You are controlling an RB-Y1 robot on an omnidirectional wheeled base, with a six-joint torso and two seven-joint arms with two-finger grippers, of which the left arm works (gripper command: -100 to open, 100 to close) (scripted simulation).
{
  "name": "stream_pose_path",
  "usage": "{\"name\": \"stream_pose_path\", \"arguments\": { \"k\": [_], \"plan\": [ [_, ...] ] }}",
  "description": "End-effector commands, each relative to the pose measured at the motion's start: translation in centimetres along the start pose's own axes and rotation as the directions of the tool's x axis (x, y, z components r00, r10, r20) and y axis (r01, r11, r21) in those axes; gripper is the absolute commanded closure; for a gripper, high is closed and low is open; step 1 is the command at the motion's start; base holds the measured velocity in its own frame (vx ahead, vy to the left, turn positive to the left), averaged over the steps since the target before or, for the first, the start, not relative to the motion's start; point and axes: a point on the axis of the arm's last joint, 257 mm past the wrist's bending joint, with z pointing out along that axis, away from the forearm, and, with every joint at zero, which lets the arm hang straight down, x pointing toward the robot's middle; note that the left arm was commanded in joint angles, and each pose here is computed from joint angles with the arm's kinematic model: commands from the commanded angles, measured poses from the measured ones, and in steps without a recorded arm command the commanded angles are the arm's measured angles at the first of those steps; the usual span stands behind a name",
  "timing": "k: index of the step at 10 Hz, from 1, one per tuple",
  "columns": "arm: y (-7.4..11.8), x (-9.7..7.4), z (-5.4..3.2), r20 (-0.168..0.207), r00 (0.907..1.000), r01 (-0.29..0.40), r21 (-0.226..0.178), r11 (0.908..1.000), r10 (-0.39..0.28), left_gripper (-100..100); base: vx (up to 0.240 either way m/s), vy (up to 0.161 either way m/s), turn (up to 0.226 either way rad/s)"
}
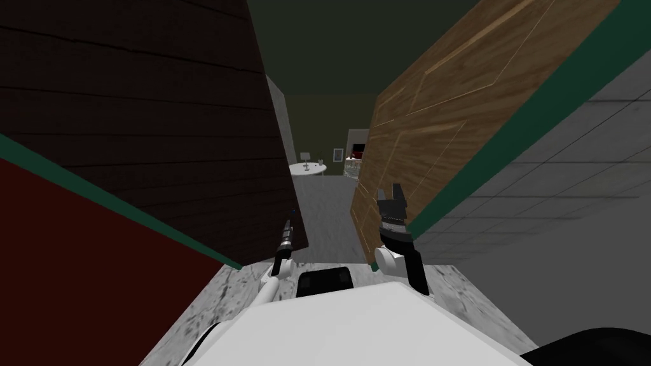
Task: Push the door open
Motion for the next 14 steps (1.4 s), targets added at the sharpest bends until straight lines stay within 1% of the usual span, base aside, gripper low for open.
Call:
{"name": "stream_pose_path", "arguments": {
  "k": [1,2,3,4,8,11,12,13,14],
  "plan": [
    [-0.1,0.5,-0.03,0.000,0.9999,0.010,0.001,0.9999,-0.010,-100,-0.188,-0.056,0.028],
    [0.0,0.3,-0.04,0.000,1.0000,0.006,0.001,1.0000,-0.006,-100,-0.087,-0.020,0.004],
    [-0.1,-0.3,-0.06,0.005,1.0000,0.000,0.004,1.0000,0.000,-100,0.088,0.007,-0.030],
    [-0.1,-0.4,-0.06,0.006,1.0000,-0.002,0.005,1.0000,0.002,-100,0.124,0.013,-0.022],
    [-0.1,-1.0,-0.18,0.017,0.9998,-0.006,0.010,0.9999,0.006,-100,0.193,0.031,-0.026],
    [-0.1,-1.0,-0.36,0.023,0.9997,0.000,0.012,0.9999,0.000,-100,0.201,0.014,-0.025],
    [-0.1,-1.0,-0.32,0.022,0.9998,-0.002,0.011,0.9999,0.002,-100,0.094,-0.002,0.011],
    [-0.1,-1.0,-0.32,0.022,0.9998,-0.002,0.011,0.9999,0.002,100,-0.022,-0.002,-0.004],
    [-0.1,-1.0,-0.32,0.022,0.9998,-0.002,0.011,0.9999,0.002,100,-0.036,0.001,-0.013]
  ]
}}
